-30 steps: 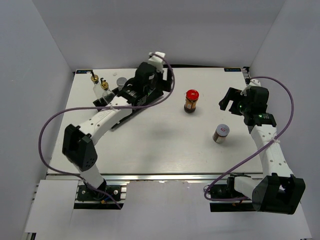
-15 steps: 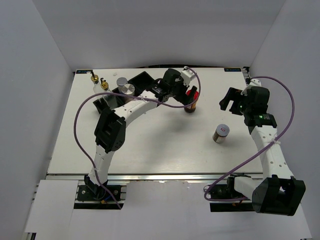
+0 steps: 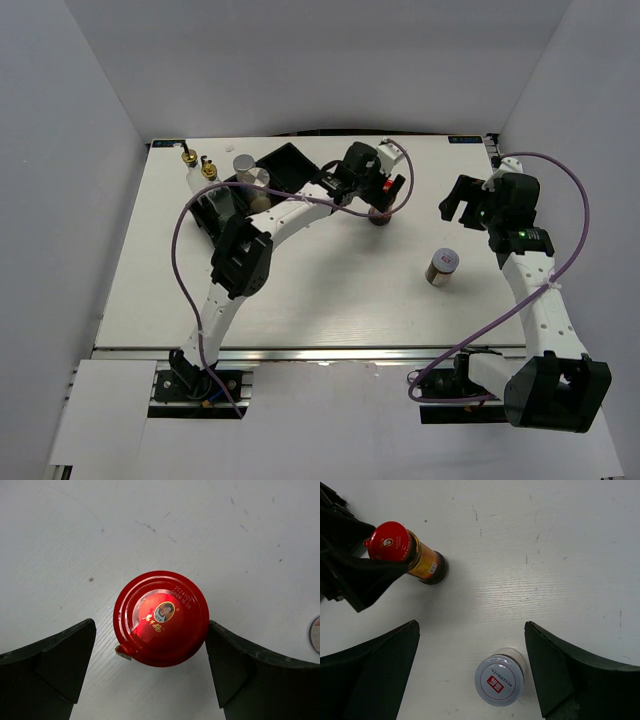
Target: Organize the condiment bottles
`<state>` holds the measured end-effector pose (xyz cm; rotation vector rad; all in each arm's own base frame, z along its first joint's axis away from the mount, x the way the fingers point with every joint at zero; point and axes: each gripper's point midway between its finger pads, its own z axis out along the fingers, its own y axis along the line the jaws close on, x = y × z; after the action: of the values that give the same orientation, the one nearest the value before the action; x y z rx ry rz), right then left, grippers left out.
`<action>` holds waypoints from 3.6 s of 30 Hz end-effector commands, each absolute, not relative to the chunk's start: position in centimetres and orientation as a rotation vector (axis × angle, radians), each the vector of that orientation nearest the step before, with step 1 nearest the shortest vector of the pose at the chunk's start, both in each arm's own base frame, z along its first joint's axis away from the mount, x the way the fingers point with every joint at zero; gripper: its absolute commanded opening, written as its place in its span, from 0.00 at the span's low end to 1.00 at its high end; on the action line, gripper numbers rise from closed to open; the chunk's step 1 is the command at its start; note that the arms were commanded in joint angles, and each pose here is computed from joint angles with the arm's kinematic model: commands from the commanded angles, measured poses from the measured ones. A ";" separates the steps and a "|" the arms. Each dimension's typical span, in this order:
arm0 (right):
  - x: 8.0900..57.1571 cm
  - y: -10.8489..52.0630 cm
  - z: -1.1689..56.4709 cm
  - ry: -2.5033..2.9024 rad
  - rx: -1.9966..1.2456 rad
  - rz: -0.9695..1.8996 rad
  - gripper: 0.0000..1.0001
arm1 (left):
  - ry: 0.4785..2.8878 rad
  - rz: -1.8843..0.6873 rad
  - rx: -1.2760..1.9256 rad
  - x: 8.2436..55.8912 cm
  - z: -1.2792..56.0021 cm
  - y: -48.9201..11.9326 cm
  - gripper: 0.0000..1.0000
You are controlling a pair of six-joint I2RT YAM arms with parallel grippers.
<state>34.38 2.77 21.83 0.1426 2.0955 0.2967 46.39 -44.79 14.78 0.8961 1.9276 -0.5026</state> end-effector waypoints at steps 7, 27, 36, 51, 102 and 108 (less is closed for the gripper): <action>34.7 2.5 23.6 2.027 0.119 0.275 0.89 | 1.826 -0.454 0.769 48.1 19.4 -45.1 0.59; 34.8 4.3 25.3 1.958 0.029 0.378 0.89 | 1.611 -0.334 0.174 51.7 34.6 -28.7 0.00; 35.1 4.7 25.0 1.970 0.015 0.401 0.89 | 1.604 -0.238 0.069 55.2 35.2 -20.9 0.00; 35.5 4.4 24.0 2.000 0.039 0.391 0.89 | 1.698 -0.095 0.018 60.2 28.2 -19.1 0.00; 24.4 3.9 11.9 2.514 0.313 0.113 0.89 | 1.602 -0.340 0.119 48.1 37.0 -20.5 0.98; 24.9 3.7 11.4 2.495 0.315 0.097 0.89 | 1.569 -0.470 -0.005 39.9 33.3 -17.6 0.98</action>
<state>23.74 3.50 11.09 0.3139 2.5448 0.0859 42.29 -18.00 34.84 0.0585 1.5829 -0.3792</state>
